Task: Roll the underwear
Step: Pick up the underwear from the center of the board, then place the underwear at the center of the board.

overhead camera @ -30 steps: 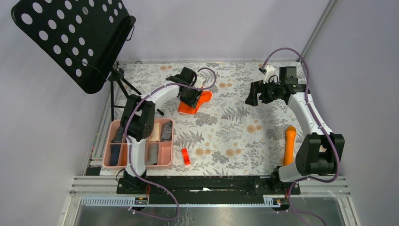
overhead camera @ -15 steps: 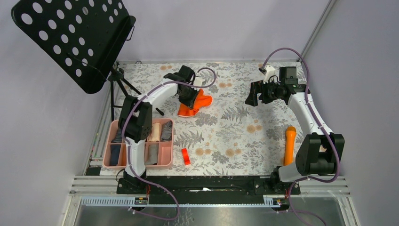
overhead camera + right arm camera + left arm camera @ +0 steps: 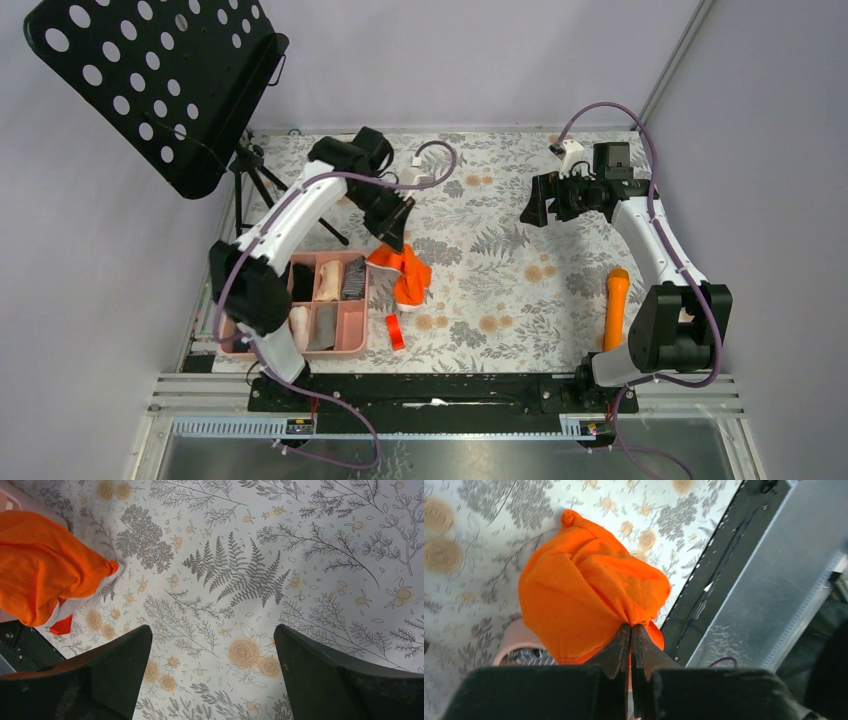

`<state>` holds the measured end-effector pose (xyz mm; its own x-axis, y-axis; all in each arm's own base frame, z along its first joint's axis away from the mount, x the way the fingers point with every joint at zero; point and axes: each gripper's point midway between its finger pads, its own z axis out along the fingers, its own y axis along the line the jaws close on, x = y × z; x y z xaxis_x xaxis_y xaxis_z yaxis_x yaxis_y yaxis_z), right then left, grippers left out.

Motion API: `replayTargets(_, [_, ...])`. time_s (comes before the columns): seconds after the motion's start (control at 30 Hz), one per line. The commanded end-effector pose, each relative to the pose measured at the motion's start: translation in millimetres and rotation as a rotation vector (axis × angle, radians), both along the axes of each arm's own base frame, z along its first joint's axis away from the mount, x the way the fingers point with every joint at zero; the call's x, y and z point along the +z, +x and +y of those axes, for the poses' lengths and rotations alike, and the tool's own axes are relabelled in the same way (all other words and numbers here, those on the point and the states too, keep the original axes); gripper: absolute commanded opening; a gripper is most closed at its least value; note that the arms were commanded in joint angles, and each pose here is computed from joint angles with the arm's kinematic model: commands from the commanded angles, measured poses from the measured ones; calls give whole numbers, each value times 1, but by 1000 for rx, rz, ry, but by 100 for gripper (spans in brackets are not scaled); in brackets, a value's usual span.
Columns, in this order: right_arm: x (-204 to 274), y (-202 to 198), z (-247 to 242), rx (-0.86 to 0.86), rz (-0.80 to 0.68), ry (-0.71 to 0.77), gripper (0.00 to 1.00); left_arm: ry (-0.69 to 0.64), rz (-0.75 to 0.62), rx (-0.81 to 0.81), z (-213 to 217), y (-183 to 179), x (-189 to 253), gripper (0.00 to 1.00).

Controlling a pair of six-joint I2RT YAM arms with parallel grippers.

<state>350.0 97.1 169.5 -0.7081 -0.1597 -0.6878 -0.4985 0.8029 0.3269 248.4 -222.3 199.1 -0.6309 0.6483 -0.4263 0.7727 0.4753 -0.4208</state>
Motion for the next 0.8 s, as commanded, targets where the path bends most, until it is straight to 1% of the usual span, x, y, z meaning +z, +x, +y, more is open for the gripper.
replayTargets(0.0, [18, -2, 5, 31, -50, 32, 100, -129, 96, -65, -39, 15, 15, 0])
replayTargets(0.1, [17, -5, 6, 36, -42, 34, 100, -229, 133, -4, -93, 59, 26, 0])
replayTargets(0.13, [17, -5, 6, 35, -44, 34, 100, -246, 134, 2, -110, 70, 21, 8])
replayTargets(0.17, [17, -5, 5, 31, -41, 32, 100, -245, 99, -1, -125, 81, 11, 24])
replayTargets(0.2, [16, -5, 5, 28, -39, 30, 100, -248, 59, -2, -137, 93, 5, 36])
replayTargets(0.23, [16, -5, 4, 23, -34, 30, 100, -258, 25, 2, -145, 107, 1, 42])
replayTargets(0.27, [16, -4, 5, 24, -31, 34, 100, -274, -33, 28, -150, 128, 3, 45])
replayTargets(0.33, [17, -5, 8, 34, -22, 54, 100, -285, -175, 123, -145, 172, 16, 49])
replayTargets(0.4, [21, -9, 16, 77, -24, 87, 99, -315, -291, 198, -126, 200, 41, 53])
replayTargets(0.43, [21, -11, 18, 92, -27, 97, 99, -325, -322, 254, -112, 212, 46, 55])
replayTargets(0.47, [20, -12, 21, 108, -31, 98, 97, -341, -343, 320, -96, 218, 55, 57])
replayTargets(0.5, [18, -13, 24, 135, -42, 86, 94, -372, -388, 377, -76, 220, 74, 60])
replayTargets(0.53, [16, -14, 28, 162, -52, 68, 91, -363, -383, 413, -64, 223, 63, 61])
replayTargets(0.57, [15, -16, 34, 197, -63, 45, 87, -364, -406, 432, -50, 217, 71, 61])
replayTargets(0.6, [14, -18, 42, 249, -77, 22, 82, -344, -398, 441, -40, 212, 66, 61])
replayTargets(0.67, [10, -26, 64, 383, -110, -35, 69, -303, -352, 444, -27, 196, 52, 61])
replayTargets(0.7, [5, -34, 81, 461, -119, -71, 60, -276, -308, 451, -22, 187, 43, 61])
replayTargets(0.77, [-7, -37, 100, 561, -130, -131, 47, -240, -225, 486, -13, 174, 29, 60])
